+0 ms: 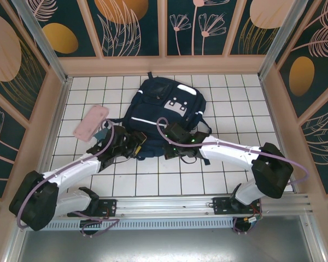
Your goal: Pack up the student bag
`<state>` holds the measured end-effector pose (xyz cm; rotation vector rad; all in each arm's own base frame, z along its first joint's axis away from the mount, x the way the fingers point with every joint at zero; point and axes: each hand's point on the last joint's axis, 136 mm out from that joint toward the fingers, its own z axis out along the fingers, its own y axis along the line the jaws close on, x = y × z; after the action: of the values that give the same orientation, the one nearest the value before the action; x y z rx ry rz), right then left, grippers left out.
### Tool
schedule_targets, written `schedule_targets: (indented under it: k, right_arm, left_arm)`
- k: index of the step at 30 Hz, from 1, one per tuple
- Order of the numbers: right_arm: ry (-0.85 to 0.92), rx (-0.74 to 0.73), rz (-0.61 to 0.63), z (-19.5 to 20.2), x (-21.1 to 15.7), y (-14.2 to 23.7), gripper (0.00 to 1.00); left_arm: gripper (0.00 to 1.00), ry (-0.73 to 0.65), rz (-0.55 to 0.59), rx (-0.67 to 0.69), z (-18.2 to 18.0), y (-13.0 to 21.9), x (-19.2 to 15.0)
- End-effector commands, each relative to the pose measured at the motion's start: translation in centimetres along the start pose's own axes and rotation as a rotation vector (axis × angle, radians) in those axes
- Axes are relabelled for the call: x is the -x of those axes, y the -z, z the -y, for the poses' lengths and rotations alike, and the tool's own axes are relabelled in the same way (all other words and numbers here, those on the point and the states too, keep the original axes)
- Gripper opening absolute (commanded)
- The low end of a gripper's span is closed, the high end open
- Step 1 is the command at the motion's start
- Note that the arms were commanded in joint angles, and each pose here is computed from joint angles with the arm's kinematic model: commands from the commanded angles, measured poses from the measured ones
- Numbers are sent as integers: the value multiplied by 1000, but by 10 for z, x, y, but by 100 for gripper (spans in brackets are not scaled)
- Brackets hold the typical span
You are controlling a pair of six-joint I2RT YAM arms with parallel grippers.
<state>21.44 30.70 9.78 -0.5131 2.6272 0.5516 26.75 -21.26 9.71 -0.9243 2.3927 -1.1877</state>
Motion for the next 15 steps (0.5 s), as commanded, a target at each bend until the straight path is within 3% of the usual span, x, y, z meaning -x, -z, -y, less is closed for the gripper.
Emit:
schedule_targets:
  k: [1, 8, 12, 15]
  right_arm:
    - [25, 86, 62, -26, 18, 10, 0]
    - [68, -47, 23, 1, 2, 5, 0]
    - [95, -188, -5, 30, -9, 5, 0]
    - [97, -222, -2, 39, -10, 8, 0]
  left_arm:
    - [55, 24, 0, -50, 13, -7, 3]
    - [42, 40, 95, 59, -14, -14, 19]
    - [31, 41, 118, 97, -29, -16, 23]
    - [18, 34, 133, 125, -36, -17, 25]
